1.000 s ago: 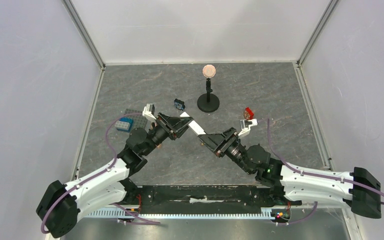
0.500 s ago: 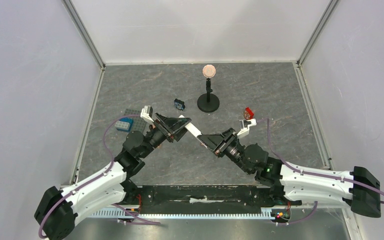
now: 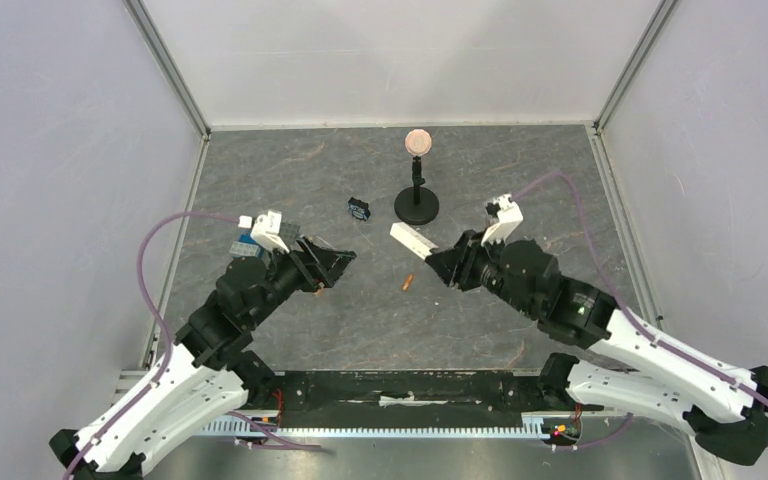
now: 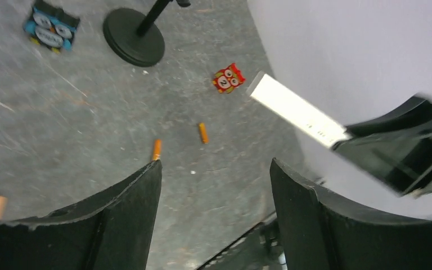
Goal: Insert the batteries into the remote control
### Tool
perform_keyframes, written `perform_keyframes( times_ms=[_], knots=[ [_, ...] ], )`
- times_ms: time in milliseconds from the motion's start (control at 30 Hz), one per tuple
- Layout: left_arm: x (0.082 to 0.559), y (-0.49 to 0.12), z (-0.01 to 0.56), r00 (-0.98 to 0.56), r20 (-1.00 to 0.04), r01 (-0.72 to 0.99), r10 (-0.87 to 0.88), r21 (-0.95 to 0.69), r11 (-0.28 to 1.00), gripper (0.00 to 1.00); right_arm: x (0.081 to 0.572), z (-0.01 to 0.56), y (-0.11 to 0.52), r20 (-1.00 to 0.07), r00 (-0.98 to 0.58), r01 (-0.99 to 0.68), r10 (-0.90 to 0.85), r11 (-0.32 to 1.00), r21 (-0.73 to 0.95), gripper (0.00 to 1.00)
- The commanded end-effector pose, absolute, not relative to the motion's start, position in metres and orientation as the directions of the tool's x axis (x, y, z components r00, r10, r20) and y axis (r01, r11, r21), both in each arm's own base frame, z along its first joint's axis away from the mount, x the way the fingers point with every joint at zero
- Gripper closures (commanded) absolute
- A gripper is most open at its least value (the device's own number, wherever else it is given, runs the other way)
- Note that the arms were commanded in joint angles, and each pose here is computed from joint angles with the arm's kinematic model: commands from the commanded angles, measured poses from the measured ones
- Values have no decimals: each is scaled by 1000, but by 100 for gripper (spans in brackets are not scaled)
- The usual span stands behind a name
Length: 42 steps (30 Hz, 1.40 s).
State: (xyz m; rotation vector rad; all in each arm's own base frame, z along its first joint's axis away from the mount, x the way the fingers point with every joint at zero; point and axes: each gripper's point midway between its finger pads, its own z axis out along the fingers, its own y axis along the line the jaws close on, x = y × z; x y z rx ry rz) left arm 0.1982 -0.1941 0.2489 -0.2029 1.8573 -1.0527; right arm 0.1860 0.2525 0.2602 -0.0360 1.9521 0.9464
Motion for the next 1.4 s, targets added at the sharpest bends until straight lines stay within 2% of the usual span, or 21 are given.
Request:
perform_keyframes(
  times_ms=[0,67,167,300,433,533,600,700,867,1133,1367],
  knots=[
    [194,-190,264,-449,-864,487,-226,-449,750,24,178,276,241,-891,-448,-626,-80,739,248,100],
    [186,-207,275,-431,-896,614,-104,-376,694,24,174,285,245,-898,-391,-709,-201,688,155,100],
    [179,-222,283,-416,-908,720,42,-301,626,24,167,288,254,-883,-340,-793,-323,603,85,100],
    [169,-237,285,-349,-913,842,213,-205,499,25,156,295,262,-873,-272,-871,-405,490,43,100],
    [130,-256,284,-292,-903,949,316,-232,214,24,147,305,269,-888,-206,-916,-411,400,27,100],
    [115,-266,277,-321,-882,947,345,-305,101,25,138,314,278,-902,-185,-940,-390,339,46,100],
    [113,-270,271,-343,-867,938,361,-339,78,25,132,315,284,-903,-185,-953,-388,294,69,100],
    [122,-275,261,-370,-852,928,371,-356,109,25,125,311,289,-898,-165,-970,-407,232,73,100],
    [127,-281,266,-355,-866,934,353,-344,96,26,122,304,292,-886,-165,-976,-434,204,82,100],
    [110,-288,272,-305,-898,941,318,-335,-45,27,113,310,299,-894,-150,-986,-422,135,101,100],
    [105,-290,278,-224,-939,962,262,-256,-93,26,108,319,304,-903,-143,-989,-405,92,116,100]
  ],
)
